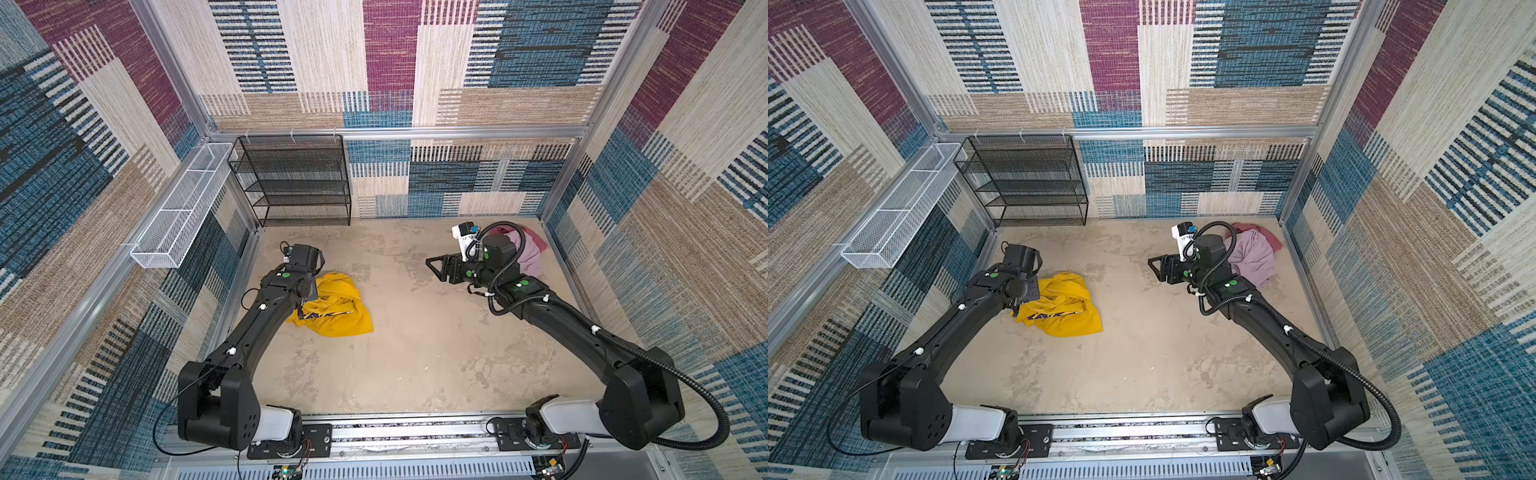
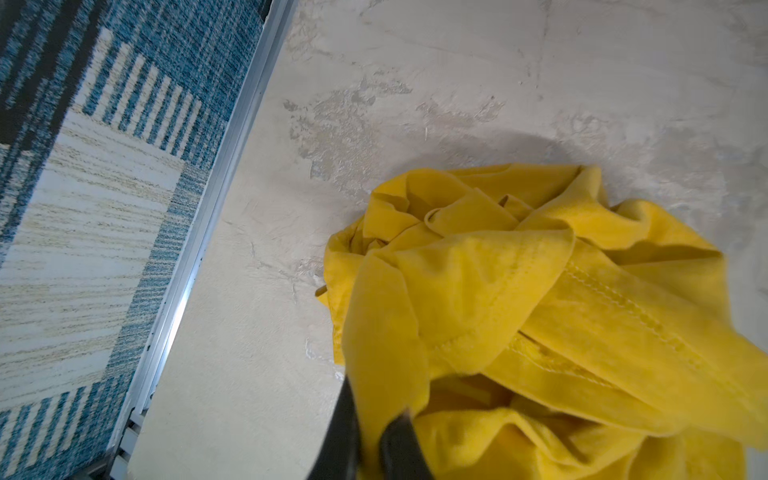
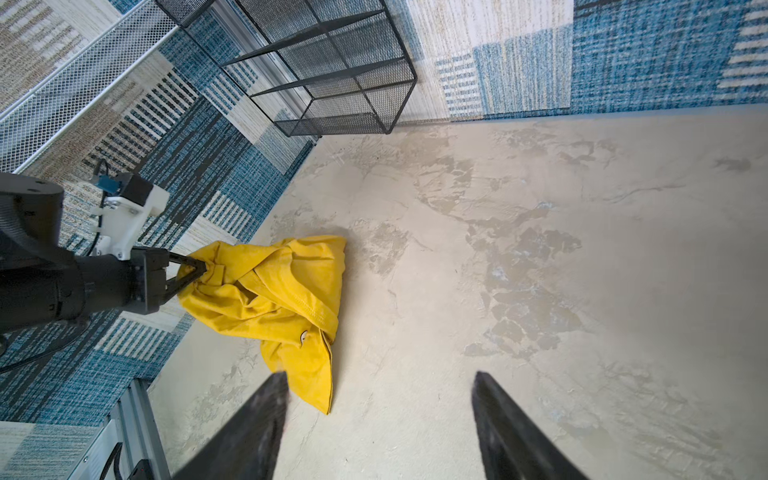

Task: Pick out a specific cloth from the pile

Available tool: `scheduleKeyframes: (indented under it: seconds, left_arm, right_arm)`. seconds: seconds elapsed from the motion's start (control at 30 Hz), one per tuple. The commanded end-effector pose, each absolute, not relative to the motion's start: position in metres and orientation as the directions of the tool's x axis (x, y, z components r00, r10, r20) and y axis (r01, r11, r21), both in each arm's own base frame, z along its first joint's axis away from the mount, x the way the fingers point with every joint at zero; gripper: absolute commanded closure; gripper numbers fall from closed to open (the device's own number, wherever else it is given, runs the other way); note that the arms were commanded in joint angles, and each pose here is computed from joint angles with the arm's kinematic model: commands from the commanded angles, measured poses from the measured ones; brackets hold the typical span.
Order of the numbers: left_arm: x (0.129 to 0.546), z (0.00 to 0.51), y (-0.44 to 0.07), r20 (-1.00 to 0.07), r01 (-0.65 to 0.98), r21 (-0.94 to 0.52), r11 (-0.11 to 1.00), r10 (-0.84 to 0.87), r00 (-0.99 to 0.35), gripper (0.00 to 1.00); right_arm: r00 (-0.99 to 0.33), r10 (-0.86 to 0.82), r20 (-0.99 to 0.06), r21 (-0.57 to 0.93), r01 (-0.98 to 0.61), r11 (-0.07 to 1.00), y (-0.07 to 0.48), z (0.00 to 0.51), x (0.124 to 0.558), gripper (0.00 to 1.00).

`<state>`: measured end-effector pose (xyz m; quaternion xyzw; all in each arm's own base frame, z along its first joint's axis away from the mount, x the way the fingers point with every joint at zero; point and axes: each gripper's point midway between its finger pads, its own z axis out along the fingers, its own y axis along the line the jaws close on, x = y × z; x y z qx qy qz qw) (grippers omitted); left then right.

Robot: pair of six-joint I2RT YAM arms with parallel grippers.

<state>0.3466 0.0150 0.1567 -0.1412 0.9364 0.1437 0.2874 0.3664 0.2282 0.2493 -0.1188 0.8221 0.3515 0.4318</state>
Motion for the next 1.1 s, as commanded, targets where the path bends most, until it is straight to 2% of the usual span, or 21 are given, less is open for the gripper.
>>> scheduleKeyframes:
  seconds: [0.0, 0.33, 0.37, 0.43, 0.5, 0.57, 0.8, 0.93, 1.07]
  left_arm:
    - [0.358, 0.150, 0.014, -0.596, -0.376, 0.141, 0.916, -0.225, -0.771, 1.00]
    - [0.367, 0.117, 0.023, -0.535, -0.406, 0.174, 0.897, -0.260, -0.803, 1.00]
    - [0.368, 0.118, 0.023, -0.533, -0.409, 0.170, 0.897, -0.265, -0.804, 0.98]
    - [0.366, 0.122, 0.021, -0.536, -0.414, 0.156, 0.897, -0.275, -0.798, 0.76]
    - [0.362, 0.130, 0.023, -0.550, -0.423, 0.147, 0.894, -0.282, -0.786, 0.60]
    - [0.357, 0.142, 0.025, -0.570, -0.432, 0.144, 0.890, -0.282, -0.772, 0.53]
    - [0.343, 0.187, 0.012, -0.638, -0.391, 0.092, 0.916, -0.247, -0.729, 0.52]
    - [0.341, 0.192, -0.035, -0.630, -0.275, 0.040, 0.960, -0.190, -0.753, 0.52]
    - [0.338, 0.172, -0.097, -0.572, -0.111, 0.038, 0.993, -0.069, -0.817, 0.52]
  right_arm:
    - [-0.587, 0.113, -0.801, 0.479, -0.516, 0.710, 0.230, 0.255, 0.365, 0.27]
    - [-0.576, 0.125, -0.808, 0.478, -0.517, 0.710, 0.227, 0.262, 0.359, 0.28]
    - [-0.572, 0.128, -0.811, 0.476, -0.515, 0.713, 0.226, 0.264, 0.358, 0.28]
    - [-0.563, 0.132, -0.816, 0.472, -0.517, 0.715, 0.224, 0.268, 0.356, 0.28]
    - [-0.556, 0.130, -0.821, 0.466, -0.521, 0.715, 0.223, 0.270, 0.355, 0.27]
    - [-0.553, 0.127, -0.823, 0.460, -0.519, 0.720, 0.222, 0.269, 0.354, 0.27]
    - [-0.541, 0.119, -0.833, 0.442, -0.520, 0.731, 0.220, 0.269, 0.356, 0.27]
    - [-0.531, 0.126, -0.838, 0.439, -0.518, 0.734, 0.219, 0.274, 0.357, 0.27]
    - [-0.527, 0.135, -0.839, 0.444, -0.519, 0.731, 0.218, 0.279, 0.353, 0.27]
